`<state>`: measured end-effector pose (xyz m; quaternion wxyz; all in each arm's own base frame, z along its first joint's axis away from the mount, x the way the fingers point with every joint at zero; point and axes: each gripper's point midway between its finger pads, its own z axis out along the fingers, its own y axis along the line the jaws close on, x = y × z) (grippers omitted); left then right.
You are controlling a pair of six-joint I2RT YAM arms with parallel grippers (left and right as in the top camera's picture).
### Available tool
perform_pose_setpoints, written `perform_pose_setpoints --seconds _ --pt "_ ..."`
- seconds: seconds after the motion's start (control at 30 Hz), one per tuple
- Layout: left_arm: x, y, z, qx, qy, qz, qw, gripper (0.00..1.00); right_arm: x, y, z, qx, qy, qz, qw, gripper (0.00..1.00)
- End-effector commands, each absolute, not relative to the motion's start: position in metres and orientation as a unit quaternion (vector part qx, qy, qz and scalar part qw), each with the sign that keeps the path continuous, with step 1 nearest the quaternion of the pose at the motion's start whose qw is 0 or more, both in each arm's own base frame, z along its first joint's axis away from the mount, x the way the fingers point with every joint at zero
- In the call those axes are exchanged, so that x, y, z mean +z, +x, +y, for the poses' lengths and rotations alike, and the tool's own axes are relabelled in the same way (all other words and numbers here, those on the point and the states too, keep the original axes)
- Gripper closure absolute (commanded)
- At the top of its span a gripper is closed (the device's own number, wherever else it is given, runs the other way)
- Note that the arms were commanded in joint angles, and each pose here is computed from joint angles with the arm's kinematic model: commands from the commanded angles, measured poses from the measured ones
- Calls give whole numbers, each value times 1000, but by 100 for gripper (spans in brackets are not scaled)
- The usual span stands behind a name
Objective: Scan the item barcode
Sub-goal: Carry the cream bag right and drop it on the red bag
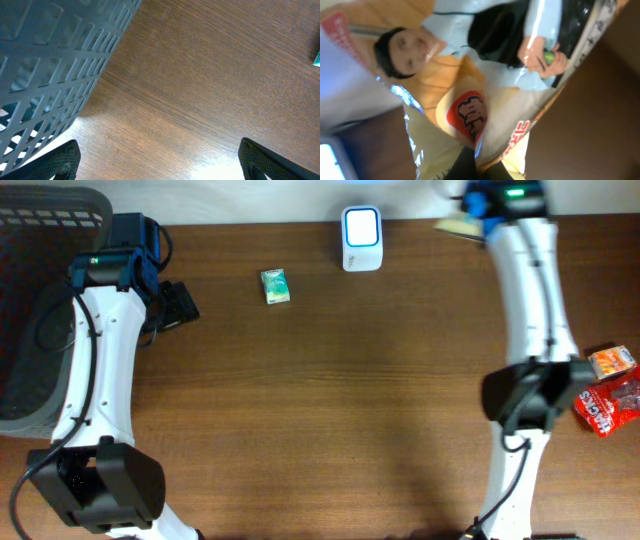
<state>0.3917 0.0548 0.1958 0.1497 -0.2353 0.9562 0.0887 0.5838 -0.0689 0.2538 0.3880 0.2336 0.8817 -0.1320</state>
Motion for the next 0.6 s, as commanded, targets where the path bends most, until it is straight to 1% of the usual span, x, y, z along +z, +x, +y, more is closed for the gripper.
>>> perform_pose_setpoints --seconds 0.0,0.1,0.2,0.27,0.4,0.43,0.47,0.5,0.53,0.57 --pt "200 394 54 83 -242 954 155 1 244 531 -161 -169 404 835 333 96" --pt "200 394 54 83 -242 954 155 1 217 478 -226 -201 479 816 252 96" --pt "200 394 54 83 -242 954 155 1 196 435 -273 -220 519 805 187 96" --pt "200 394 54 83 -242 954 155 1 183 415 -290 -218 537 800 154 96" --pt "200 394 54 83 -242 954 155 1 141 384 -309 -187 568 796 91 96" --pt "200 394 54 83 -242 954 155 1 136 380 -312 -188 570 795 84 92" --pt "200 394 54 83 -242 954 155 1 129 377 -314 -189 571 795 77 86" --pt "200 394 54 83 -242 954 155 1 125 375 -315 -190 573 794 73 69" --pt "200 394 54 83 -242 954 155 1 123 375 -317 -190 572 795 72 49" --pt "200 394 54 83 -242 954 155 1 122 375 -317 -190 568 798 73 32"
